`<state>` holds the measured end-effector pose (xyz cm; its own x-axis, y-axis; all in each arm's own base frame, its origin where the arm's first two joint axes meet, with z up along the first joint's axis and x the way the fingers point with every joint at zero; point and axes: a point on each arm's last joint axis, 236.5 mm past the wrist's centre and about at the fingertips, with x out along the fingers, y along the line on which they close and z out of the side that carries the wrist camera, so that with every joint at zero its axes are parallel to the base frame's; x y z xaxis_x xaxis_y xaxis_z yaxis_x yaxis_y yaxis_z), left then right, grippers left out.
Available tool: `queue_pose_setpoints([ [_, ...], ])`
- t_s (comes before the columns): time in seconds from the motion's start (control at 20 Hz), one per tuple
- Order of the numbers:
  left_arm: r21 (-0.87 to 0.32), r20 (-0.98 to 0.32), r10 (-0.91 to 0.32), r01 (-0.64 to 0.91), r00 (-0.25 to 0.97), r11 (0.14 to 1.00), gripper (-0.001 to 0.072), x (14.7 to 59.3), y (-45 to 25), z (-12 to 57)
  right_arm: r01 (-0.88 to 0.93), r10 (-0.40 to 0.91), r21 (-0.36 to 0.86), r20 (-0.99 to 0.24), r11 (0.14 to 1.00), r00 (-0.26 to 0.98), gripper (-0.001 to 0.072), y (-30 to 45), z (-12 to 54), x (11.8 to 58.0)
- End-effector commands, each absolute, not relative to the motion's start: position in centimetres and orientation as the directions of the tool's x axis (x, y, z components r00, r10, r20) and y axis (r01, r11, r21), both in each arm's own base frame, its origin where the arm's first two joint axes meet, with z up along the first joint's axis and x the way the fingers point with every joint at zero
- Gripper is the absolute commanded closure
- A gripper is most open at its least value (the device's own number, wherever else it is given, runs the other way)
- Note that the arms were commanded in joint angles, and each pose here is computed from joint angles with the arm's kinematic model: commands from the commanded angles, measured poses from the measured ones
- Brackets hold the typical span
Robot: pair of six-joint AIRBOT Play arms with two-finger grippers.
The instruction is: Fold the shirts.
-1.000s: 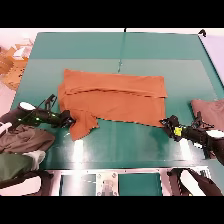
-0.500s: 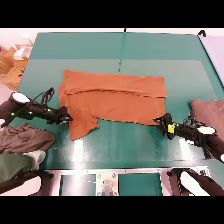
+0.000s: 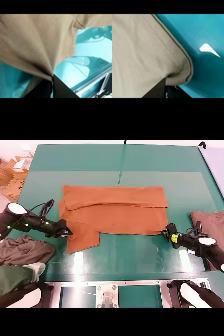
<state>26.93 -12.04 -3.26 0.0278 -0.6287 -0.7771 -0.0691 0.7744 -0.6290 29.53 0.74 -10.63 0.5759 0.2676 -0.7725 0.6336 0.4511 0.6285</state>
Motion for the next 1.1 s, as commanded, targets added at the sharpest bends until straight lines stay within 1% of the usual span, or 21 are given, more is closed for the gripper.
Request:
queue_pose_setpoints([
  [0.0,-0.568,-0.823,-0.567,-0.056,0.021,0.821,0.0682,25.0,-10.7,-1.6,0.577,0.305,0.595,-0.795,0.560,0.523,0.0695,-0.3,-8.8,28.3],
  [0.1,-0.544,-0.839,-0.545,-0.053,0.006,0.837,0.0682,23.7,-10.3,-0.7,0.577,0.274,0.541,-0.829,0.611,0.488,0.0695,-1.9,-7.6,27.1],
  [0.2,-0.548,-0.836,-0.548,-0.051,0.006,0.835,0.0682,23.1,-10.5,0.1,0.576,0.227,0.484,-0.858,0.658,0.461,0.0695,-3.1,-6.3,26.1],
  [0.3,-0.568,-0.823,-0.567,-0.048,0.025,0.822,0.0682,23.4,-10.9,0.8,0.549,0.218,0.484,-0.850,0.682,0.479,0.0695,-3.2,-4.7,26.4],
  [0.45,-0.614,-0.784,-0.605,-0.028,0.137,0.789,0.0682,26.4,-11.8,3.0,0.510,0.230,0.513,-0.824,0.690,0.518,0.0695,-2.8,-2.7,27.9],
  [0.55,-0.606,-0.779,-0.594,-0.001,0.200,0.795,0.0682,28.7,-11.4,4.4,0.467,0.217,0.535,-0.788,0.704,0.576,0.0694,-2.8,-0.6,30.1],
  [0.65,-0.607,-0.767,-0.597,0.035,0.233,0.794,0.0682,31.3,-11.3,5.7,0.419,0.197,0.544,-0.750,0.727,0.632,0.0694,-3.1,1.6,33.2],
  [0.8,-0.605,-0.763,-0.597,0.050,0.247,0.795,0.0681,35.6,-10.9,6.0,0.374,0.234,0.555,-0.739,0.743,0.632,0.0694,-2.4,2.4,38.2],
  [0.9,-0.607,-0.756,-0.597,0.052,0.269,0.793,0.0681,39.0,-10.6,5.9,0.362,0.246,0.553,-0.742,0.751,0.624,0.0694,-2.3,1.9,41.6],
  [1.05,-0.643,-0.723,-0.623,0.038,0.299,0.765,0.0680,43.9,-10.7,4.8,0.363,0.280,0.571,-0.746,0.736,0.605,0.0693,-2.0,-0.1,46.8],
])
